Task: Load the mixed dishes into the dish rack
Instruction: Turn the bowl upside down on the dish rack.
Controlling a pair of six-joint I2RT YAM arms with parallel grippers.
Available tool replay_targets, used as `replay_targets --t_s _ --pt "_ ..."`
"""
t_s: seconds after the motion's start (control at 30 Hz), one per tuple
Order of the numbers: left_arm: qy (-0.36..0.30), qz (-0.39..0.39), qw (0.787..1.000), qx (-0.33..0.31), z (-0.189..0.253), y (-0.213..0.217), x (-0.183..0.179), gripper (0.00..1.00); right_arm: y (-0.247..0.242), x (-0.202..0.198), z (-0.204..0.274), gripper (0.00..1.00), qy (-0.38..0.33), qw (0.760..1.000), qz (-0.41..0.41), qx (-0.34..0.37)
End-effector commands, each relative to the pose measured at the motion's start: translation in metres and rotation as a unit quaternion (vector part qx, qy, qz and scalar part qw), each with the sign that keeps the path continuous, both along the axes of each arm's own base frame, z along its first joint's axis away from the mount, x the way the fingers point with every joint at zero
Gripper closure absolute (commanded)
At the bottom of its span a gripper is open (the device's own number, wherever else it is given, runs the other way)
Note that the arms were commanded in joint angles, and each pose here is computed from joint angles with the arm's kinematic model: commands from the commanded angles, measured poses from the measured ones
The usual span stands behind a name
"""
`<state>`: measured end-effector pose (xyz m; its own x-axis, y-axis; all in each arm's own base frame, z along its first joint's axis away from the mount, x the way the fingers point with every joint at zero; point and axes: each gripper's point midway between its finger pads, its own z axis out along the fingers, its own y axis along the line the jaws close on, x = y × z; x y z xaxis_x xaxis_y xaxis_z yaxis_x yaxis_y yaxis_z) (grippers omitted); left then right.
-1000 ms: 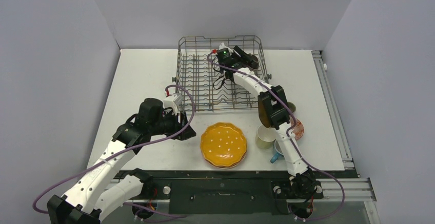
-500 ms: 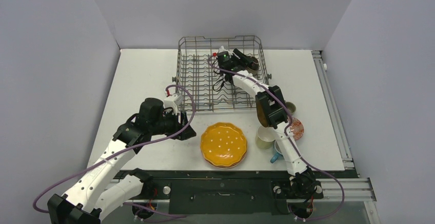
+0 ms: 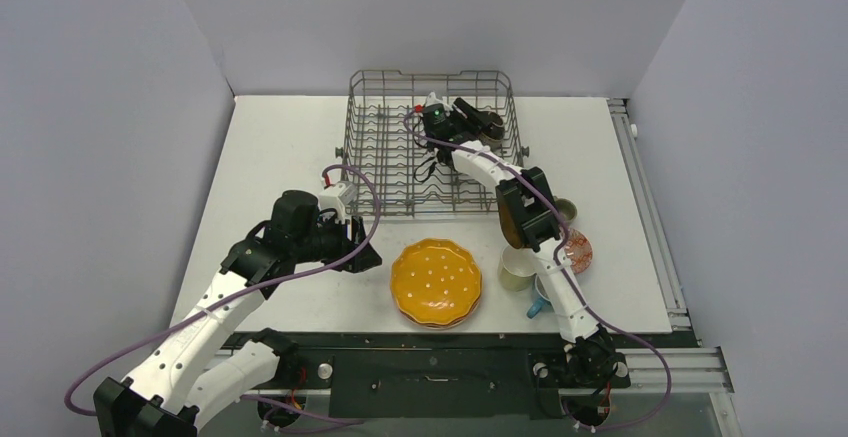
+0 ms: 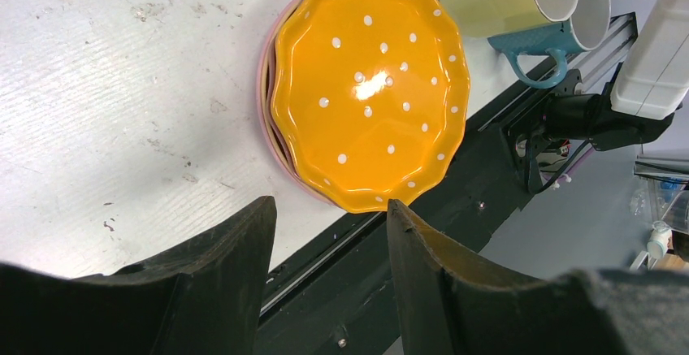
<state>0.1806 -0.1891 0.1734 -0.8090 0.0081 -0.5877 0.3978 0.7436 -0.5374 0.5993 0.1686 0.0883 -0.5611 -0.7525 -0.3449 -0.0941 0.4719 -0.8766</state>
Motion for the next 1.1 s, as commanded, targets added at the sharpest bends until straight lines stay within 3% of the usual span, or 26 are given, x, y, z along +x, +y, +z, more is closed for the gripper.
replay_targets --t_s 0.0,0.4,1.07 --pt "-0.026 0.001 1.0 -0.013 0.01 -0.003 0.009 0.51 -0.003 -0.004 0.038 0.46 -0.039 0.999 -0.019 0.006" --pt "-0.024 0.0 1.0 -0.012 0.009 -0.003 0.009 0.51 -0.001 -0.009 0.033 0.23 -0.032 0.999 -0.018 0.013" --pt "-0.03 0.007 0.999 -0.009 0.011 -0.001 0.01 0.51 0.017 -0.032 0.045 0.15 -0.009 0.997 0.013 0.077"
